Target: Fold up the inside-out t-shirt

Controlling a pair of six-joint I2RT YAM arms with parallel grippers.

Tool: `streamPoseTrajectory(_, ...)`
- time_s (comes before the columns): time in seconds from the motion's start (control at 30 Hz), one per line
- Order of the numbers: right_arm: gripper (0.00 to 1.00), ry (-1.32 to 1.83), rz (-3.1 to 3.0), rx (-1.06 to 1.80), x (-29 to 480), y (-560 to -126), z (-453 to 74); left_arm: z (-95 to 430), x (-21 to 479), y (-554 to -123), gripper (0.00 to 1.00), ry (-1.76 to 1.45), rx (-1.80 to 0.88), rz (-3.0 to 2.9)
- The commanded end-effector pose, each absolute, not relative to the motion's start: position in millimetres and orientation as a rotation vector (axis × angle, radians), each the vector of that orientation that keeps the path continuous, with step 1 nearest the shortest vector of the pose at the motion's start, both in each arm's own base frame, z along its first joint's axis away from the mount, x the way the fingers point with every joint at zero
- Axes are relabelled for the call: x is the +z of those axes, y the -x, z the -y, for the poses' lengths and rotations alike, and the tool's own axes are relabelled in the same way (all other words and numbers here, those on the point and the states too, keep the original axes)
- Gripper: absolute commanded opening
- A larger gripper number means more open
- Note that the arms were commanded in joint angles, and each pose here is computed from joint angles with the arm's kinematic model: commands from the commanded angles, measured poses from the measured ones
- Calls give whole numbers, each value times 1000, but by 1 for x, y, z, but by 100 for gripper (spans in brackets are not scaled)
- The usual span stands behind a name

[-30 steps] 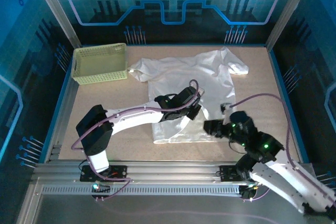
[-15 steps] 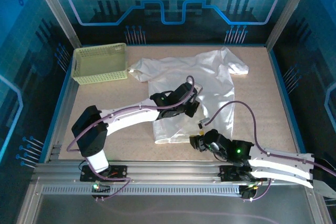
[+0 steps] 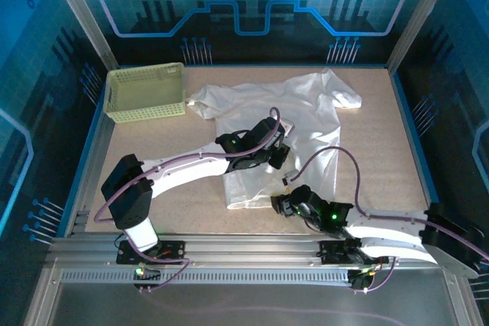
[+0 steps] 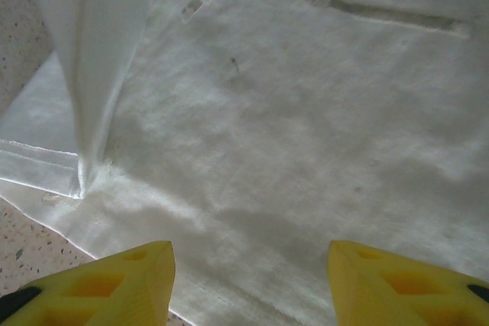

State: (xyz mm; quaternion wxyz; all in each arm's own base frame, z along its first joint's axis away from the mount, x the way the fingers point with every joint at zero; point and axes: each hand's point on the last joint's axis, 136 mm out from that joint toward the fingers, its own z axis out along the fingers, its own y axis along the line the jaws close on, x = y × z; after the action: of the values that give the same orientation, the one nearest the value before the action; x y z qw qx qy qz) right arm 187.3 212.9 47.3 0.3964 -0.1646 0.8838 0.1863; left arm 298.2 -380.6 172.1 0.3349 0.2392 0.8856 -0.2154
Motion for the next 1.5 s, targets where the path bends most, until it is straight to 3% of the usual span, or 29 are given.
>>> streamPoseTrajectory(0.0,58,404,-2154,550,73,-204,-240,383,209,-297,2,-609,-640,-2252)
streamPoseTrajectory(0.43,59,184,-2199,369,55,-263,-194,376,235,-281,3,-647,-710,-2199)
streamPoseTrajectory(0.63,60,109,-2157,337,71,-287,-177,375,240,-274,3,-674,-739,-2190)
streamPoseTrajectory(1.07,65,-38,-2000,398,103,-326,-186,417,292,-234,4,-749,-957,-2117)
streamPoseTrajectory(1.47,68,-278,-2006,377,87,-357,-162,440,342,-213,5,-732,-1151,-2016)
